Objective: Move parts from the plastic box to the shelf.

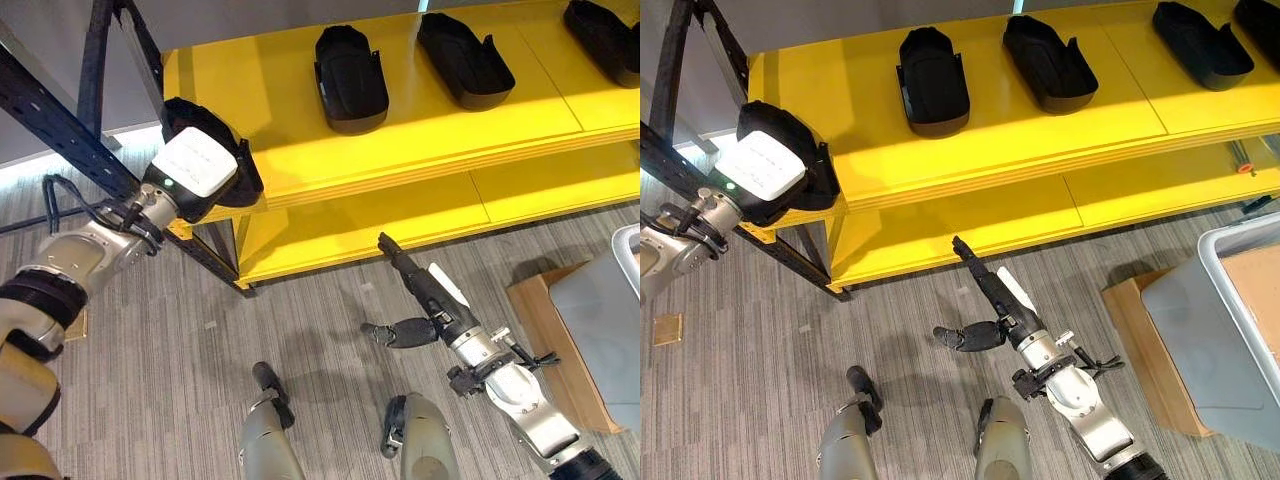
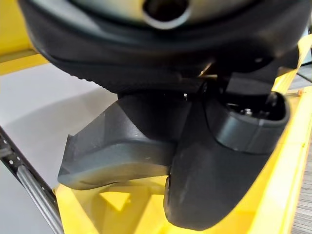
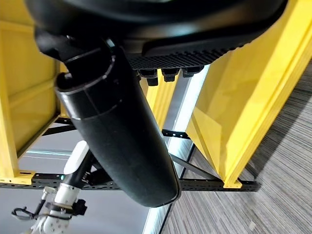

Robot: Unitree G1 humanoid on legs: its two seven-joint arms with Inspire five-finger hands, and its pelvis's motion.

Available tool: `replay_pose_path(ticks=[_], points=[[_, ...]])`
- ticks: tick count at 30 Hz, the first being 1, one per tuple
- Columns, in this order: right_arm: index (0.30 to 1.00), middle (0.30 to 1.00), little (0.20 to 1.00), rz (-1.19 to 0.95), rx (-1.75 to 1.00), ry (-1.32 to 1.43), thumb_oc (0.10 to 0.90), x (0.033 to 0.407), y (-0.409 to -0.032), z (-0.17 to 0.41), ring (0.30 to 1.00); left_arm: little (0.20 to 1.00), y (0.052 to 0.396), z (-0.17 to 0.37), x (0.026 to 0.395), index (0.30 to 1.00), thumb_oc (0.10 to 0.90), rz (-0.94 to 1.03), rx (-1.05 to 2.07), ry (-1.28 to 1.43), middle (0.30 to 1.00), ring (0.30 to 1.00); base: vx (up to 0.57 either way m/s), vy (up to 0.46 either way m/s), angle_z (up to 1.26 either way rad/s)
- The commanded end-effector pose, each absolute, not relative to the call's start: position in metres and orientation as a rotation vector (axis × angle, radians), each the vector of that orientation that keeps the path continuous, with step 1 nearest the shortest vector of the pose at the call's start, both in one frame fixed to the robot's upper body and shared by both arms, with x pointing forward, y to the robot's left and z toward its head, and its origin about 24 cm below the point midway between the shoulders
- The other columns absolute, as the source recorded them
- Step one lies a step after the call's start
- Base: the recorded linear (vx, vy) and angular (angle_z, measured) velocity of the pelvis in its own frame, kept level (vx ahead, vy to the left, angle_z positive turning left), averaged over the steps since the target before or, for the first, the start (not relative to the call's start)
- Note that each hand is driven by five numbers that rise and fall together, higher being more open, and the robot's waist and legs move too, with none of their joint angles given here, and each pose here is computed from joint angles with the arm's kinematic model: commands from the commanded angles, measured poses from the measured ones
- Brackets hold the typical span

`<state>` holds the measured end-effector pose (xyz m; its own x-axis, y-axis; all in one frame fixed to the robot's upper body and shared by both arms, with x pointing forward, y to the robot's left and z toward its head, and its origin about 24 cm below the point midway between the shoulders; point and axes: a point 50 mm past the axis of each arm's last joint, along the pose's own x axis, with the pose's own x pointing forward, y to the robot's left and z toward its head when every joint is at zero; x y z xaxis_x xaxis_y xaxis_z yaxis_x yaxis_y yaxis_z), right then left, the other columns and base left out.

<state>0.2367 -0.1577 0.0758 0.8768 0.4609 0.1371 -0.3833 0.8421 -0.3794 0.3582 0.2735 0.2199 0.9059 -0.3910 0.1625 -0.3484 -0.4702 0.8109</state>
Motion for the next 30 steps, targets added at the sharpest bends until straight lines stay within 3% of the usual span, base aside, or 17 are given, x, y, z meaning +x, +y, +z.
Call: replay_pose_path(ticks=[1,19,30], points=[[1.0,1.0,1.0,0.447,-0.321,-0.525,0.9,0.246,-0.158,0.13,1.0,0.3,0.279,0.319,0.348,0.3,0.4,0.324,2.116,-0.725,0.3,0.3,0.0,0.0,0.0],[1.0,1.0,1.0,0.446,-0.285,-0.515,0.9,0.242,-0.16,0.127,1.0,0.3,0.285,0.329,0.366,0.3,0.4,0.319,2.403,-0.577,0.3,0.3,0.02,0.02,-0.04],[1.0,1.0,1.0,0.426,-0.287,-0.506,0.9,0.241,-0.164,0.126,1.0,0.3,0.301,0.322,0.368,0.3,0.4,0.371,2.353,-0.475,0.3,0.3,0.02,0.024,-0.05]])
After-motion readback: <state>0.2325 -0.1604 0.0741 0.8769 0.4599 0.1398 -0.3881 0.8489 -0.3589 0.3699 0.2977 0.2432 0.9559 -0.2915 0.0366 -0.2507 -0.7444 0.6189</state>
